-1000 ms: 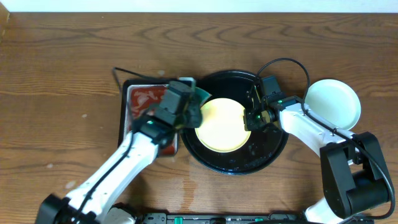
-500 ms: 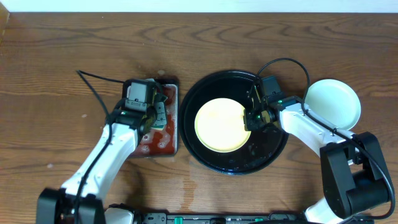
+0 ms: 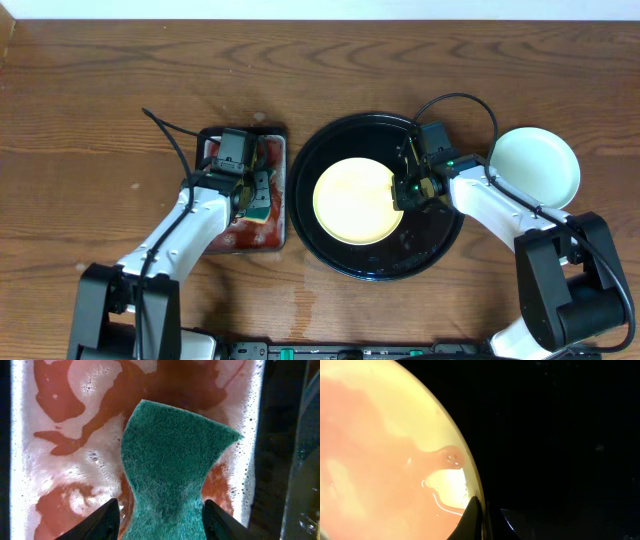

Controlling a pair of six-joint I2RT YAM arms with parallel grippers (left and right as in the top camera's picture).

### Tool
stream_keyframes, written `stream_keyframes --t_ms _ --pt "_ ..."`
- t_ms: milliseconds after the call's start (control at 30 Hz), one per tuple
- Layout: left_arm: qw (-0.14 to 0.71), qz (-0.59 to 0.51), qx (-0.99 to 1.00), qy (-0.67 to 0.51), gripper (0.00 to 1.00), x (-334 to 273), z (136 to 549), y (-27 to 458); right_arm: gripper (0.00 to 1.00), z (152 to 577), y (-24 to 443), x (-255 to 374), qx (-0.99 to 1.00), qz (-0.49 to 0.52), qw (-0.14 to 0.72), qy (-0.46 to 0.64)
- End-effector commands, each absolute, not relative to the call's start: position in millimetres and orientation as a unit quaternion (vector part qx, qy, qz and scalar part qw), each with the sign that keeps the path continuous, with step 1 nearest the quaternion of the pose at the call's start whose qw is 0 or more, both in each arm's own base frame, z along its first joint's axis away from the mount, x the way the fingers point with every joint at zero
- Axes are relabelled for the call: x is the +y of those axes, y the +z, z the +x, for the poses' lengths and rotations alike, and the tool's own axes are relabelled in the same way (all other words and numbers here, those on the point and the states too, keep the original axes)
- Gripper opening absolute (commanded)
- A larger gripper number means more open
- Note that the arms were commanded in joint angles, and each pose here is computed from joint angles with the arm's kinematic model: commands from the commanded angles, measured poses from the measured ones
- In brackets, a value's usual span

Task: Clean dirty plates on tray and stack at the side
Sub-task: 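Carry the sponge with the left gripper back into the water tray, then dip and release the sponge in the water with the left gripper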

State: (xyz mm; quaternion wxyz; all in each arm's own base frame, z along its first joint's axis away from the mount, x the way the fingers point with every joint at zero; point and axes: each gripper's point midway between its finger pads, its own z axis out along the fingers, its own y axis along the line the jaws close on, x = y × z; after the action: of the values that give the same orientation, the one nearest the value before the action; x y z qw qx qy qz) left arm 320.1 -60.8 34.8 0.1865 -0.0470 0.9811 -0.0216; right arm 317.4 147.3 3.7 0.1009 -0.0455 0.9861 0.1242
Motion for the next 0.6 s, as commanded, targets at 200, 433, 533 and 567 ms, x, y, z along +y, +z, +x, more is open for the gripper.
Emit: stream_keyframes --t_ms 200,433,533,567 --pt "0.162 -0.067 0.984 -0.013 0.61 -52 294 47 0.01 310 -6 135 0.99 -0.048 0.09 0.093" --pt "0.108 -0.062 0.992 -0.028 0.62 -59 275 13 0.01 310 -6 135 0.99 -0.048 0.09 0.093" --pt "0.095 -0.06 0.993 -0.043 0.58 -65 274 1 0.01 310 -6 135 0.99 -0.048 0.09 0.093" --pt "0.089 -0.061 0.993 -0.041 0.54 -64 273 -2 0.01 310 -6 135 0.99 -0.048 0.09 0.093"
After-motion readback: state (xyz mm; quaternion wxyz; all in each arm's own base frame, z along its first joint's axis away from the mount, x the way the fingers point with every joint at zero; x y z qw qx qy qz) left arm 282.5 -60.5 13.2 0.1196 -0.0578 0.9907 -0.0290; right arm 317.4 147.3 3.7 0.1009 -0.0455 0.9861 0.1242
